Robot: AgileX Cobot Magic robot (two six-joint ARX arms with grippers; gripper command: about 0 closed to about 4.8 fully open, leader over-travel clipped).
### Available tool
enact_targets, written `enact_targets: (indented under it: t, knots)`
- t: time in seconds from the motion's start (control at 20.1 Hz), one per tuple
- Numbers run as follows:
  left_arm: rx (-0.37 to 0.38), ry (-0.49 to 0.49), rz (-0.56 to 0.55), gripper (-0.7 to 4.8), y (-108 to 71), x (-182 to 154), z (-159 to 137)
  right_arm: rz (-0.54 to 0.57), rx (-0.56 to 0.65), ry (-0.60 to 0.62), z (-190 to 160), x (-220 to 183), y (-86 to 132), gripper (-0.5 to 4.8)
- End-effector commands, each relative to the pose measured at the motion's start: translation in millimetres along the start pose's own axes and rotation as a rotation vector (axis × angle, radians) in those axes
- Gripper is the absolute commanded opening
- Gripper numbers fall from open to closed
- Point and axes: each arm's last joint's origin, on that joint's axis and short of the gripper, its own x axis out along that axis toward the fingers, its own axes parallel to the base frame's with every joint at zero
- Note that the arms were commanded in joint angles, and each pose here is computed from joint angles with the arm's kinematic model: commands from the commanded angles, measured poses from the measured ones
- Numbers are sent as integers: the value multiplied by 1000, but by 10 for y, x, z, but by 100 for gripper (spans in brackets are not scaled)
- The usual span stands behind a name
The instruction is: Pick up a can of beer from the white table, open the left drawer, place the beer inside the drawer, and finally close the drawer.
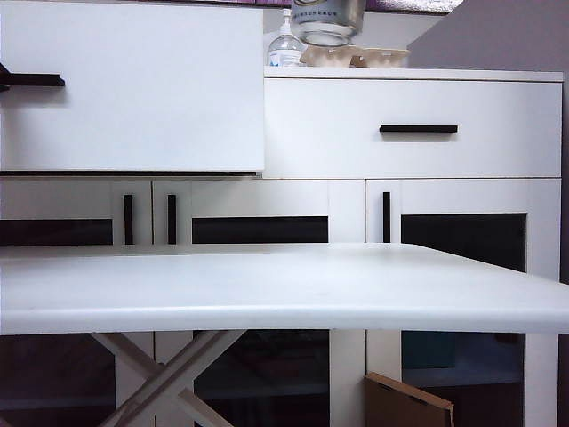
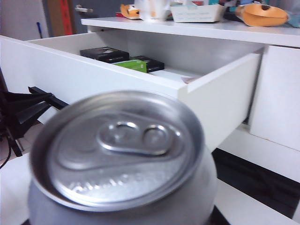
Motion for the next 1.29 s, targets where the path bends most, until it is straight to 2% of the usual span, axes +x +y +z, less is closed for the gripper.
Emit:
enact_targets:
  t: [0.05,0.15,0.35,0.75,0.85,0.9,0.95,1.05,1.1,1.29]
  knots:
    - [34,-15,-77,-6,-110,-45,11,4,-27,-93,152,-35,18,165]
    - [35,-2,-84,-6,-123,-107,-1,4,-28,-97,160,-43,20,165]
    - [29,-37,-30,-6,-81,-225,-6,4,-28,-97,161,-44,21,165]
    - [32,-41,-55,1,-139,-250,1,4,-29,-97,161,-44,21,165]
    - [32,-39,-55,200,-140,-250,0,4,-29,-97,161,-44,21,165]
    - [32,-35,-63,348,-146,-250,0,4,-29,-98,162,-44,21,165]
    - [33,-36,-68,381,-153,-249,1,4,-29,-98,162,-44,21,165]
    - [37,-34,-108,387,-191,-253,3,3,-29,-100,164,-44,21,165]
    - [41,-26,-139,409,-221,-257,3,4,-30,-102,167,-44,21,165]
    - [48,13,-174,414,-260,-267,-6,4,-39,-136,294,-49,24,165]
